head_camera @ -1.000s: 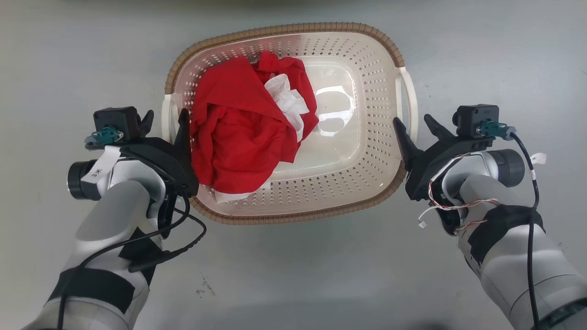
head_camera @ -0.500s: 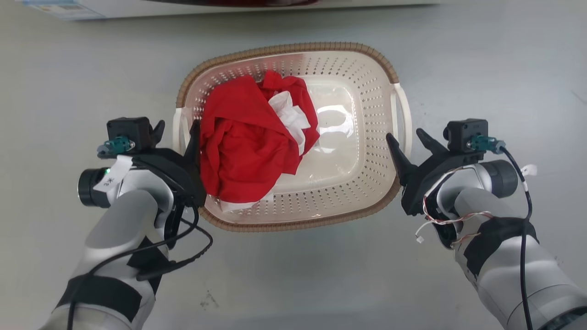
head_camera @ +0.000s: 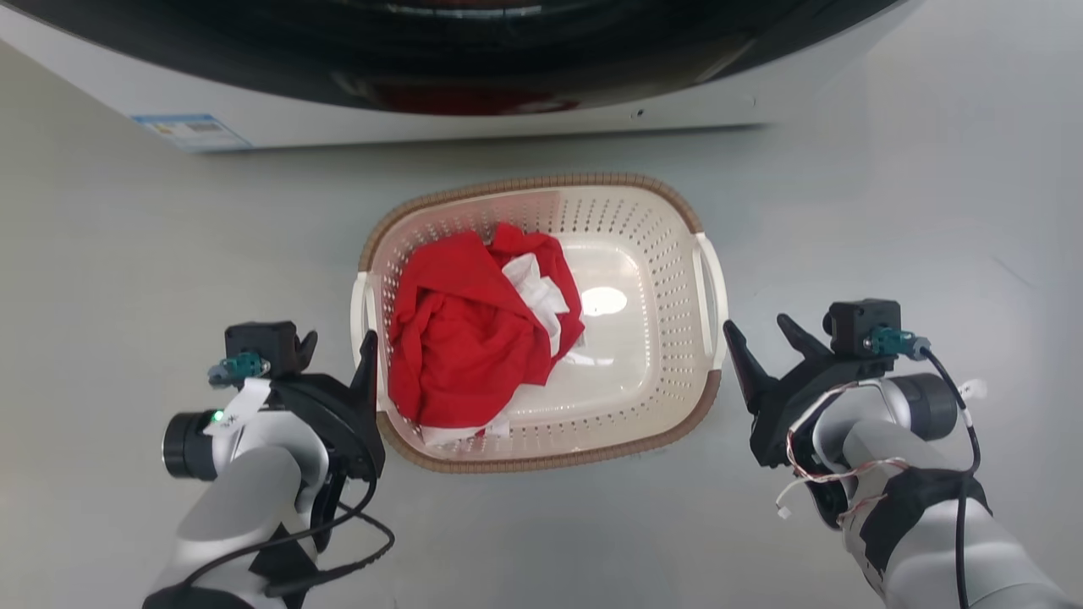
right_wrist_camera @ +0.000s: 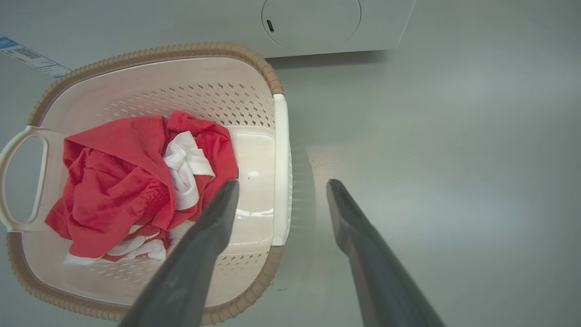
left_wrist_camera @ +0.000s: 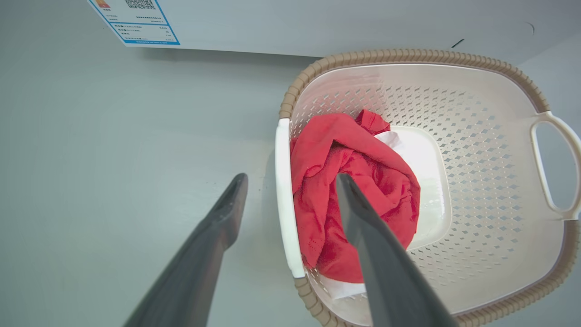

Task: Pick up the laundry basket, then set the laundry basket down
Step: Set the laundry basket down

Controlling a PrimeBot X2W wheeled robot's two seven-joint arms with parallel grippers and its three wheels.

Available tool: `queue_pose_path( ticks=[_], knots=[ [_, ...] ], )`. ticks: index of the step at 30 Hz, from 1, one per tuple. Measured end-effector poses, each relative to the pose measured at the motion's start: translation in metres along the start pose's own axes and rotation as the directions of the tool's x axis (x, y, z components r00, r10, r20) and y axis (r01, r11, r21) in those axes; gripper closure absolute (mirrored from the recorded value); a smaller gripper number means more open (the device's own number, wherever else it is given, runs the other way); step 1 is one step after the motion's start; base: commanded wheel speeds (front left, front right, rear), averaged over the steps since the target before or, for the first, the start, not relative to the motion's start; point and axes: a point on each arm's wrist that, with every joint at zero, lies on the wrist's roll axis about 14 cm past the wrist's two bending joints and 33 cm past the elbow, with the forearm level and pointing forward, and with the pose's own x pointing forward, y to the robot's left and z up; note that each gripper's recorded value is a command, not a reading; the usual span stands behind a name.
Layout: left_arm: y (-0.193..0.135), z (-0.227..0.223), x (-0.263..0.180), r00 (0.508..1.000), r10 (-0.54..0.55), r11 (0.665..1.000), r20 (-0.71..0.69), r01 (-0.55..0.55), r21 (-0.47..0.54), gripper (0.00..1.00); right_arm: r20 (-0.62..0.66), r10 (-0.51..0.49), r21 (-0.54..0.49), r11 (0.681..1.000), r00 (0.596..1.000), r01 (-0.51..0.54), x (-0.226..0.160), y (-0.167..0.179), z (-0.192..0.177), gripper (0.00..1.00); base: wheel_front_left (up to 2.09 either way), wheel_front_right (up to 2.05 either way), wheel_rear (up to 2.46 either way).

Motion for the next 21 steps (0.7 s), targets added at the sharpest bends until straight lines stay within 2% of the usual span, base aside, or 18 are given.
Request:
queue_pose_path(
  ticks=[21],
  knots=[
    [-0.015,0.027,-0.084,0.990,0.006,1.000,0.142,-0.010,0.027,0.00,0.155,-0.036,0.037,0.999,0.987,0.031,-0.087,0.015,0.022,0.00,0.00,0.00,0.00]
  ],
)
